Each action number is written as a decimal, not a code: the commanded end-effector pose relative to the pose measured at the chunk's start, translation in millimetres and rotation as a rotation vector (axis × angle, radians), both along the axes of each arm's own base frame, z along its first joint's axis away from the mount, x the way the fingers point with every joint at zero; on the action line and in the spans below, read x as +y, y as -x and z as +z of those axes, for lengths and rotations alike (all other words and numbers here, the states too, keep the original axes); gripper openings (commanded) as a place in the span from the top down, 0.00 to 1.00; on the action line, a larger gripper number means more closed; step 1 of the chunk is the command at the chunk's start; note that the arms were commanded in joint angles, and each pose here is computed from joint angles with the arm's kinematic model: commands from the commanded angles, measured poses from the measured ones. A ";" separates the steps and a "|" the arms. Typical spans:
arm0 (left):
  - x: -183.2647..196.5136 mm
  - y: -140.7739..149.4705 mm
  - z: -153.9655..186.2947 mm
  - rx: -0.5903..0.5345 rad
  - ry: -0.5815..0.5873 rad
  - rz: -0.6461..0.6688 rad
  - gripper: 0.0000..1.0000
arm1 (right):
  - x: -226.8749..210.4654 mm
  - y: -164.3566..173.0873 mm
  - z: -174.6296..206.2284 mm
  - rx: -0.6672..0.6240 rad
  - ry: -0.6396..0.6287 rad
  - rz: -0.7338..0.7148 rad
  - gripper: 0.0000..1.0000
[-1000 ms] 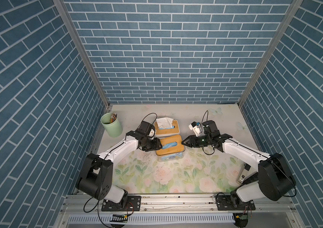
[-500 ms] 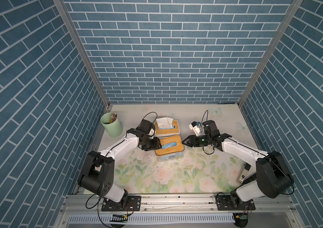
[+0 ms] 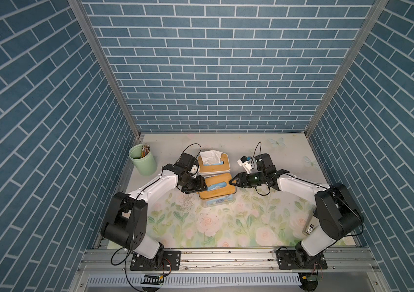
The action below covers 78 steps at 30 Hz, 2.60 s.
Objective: Put the tissue paper into the tissue box
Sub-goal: Close the box lid on the tissue box.
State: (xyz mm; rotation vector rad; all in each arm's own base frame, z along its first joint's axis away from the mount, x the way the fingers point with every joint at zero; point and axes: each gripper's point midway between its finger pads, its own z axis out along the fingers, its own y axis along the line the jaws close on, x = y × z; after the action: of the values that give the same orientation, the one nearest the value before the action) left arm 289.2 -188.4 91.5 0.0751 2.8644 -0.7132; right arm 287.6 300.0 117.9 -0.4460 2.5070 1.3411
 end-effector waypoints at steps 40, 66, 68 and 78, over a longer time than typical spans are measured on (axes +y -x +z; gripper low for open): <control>-3.7 1.5 1.2 0.010 0.028 0.022 0.54 | -11.5 11.2 11.5 0.027 0.024 -0.037 0.45; 5.0 5.6 -5.9 0.012 -0.034 0.037 0.55 | 13.8 32.2 27.7 0.064 -0.094 0.014 0.65; 7.4 8.1 -9.5 0.020 -0.046 0.039 0.55 | 11.2 28.2 24.7 0.060 -0.084 0.003 0.64; 13.5 16.1 -23.3 0.074 -0.093 0.036 0.55 | 9.1 18.7 15.4 0.061 -0.077 -0.028 0.68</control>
State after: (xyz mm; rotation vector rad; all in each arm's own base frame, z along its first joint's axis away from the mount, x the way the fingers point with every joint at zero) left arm 288.2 -185.5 89.1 0.0247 2.8635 -0.6911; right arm 272.4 298.7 124.8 -0.2945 2.5451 1.3895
